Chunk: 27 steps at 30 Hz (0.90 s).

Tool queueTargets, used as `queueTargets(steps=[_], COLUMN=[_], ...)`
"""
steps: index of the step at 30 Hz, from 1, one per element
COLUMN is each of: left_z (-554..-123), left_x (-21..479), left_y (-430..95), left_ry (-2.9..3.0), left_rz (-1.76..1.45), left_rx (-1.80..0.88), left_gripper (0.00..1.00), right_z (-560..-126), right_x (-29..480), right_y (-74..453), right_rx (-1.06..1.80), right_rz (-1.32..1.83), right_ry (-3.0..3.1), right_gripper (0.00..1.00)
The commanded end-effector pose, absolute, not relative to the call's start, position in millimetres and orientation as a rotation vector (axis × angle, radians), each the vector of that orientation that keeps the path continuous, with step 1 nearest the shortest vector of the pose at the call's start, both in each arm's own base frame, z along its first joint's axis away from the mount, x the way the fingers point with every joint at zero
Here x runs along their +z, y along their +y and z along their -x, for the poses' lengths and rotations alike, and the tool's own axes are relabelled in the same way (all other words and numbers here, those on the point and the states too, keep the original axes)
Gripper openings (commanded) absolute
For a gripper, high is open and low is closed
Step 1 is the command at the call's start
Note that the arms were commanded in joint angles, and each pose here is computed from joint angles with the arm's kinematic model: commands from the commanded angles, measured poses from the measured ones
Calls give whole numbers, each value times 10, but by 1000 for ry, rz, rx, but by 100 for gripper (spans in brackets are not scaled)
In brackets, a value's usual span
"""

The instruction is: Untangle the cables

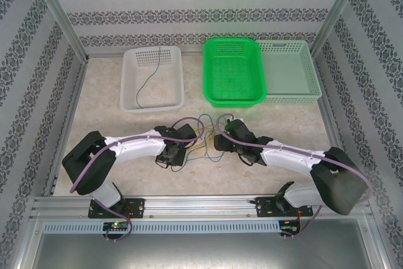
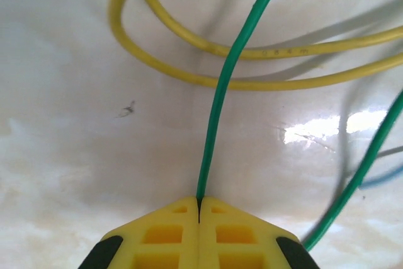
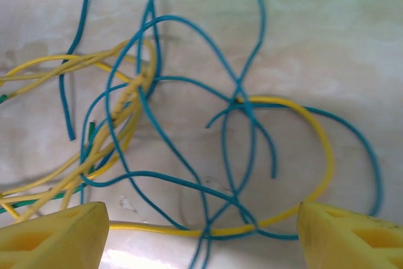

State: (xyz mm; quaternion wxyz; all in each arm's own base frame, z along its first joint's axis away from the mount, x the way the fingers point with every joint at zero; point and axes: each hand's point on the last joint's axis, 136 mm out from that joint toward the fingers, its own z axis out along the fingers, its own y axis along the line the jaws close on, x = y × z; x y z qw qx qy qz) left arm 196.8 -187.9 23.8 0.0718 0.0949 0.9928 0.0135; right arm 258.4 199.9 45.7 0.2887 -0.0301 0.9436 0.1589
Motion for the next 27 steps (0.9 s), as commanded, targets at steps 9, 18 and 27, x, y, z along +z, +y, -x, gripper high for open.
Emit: queueTargets(steps=[9, 18, 27], left_z=[-2038, -2010, -2131], left_x=[981, 1426, 1832], left_y=[-1408, -1188, -1115], left_ry=[2778, 2665, 2561], left_rz=[-332, -309, -394], left_rx=[237, 237, 313], left_gripper=[0, 0, 0], right_z=[-2605, -2547, -2655], right_x=[-155, -278, 254], right_y=[2071, 1999, 2140], right_rx=[449, 422, 493], right_rz=[-115, -210, -83], right_ry=[2781, 2819, 2668], right_gripper=[58, 40, 67])
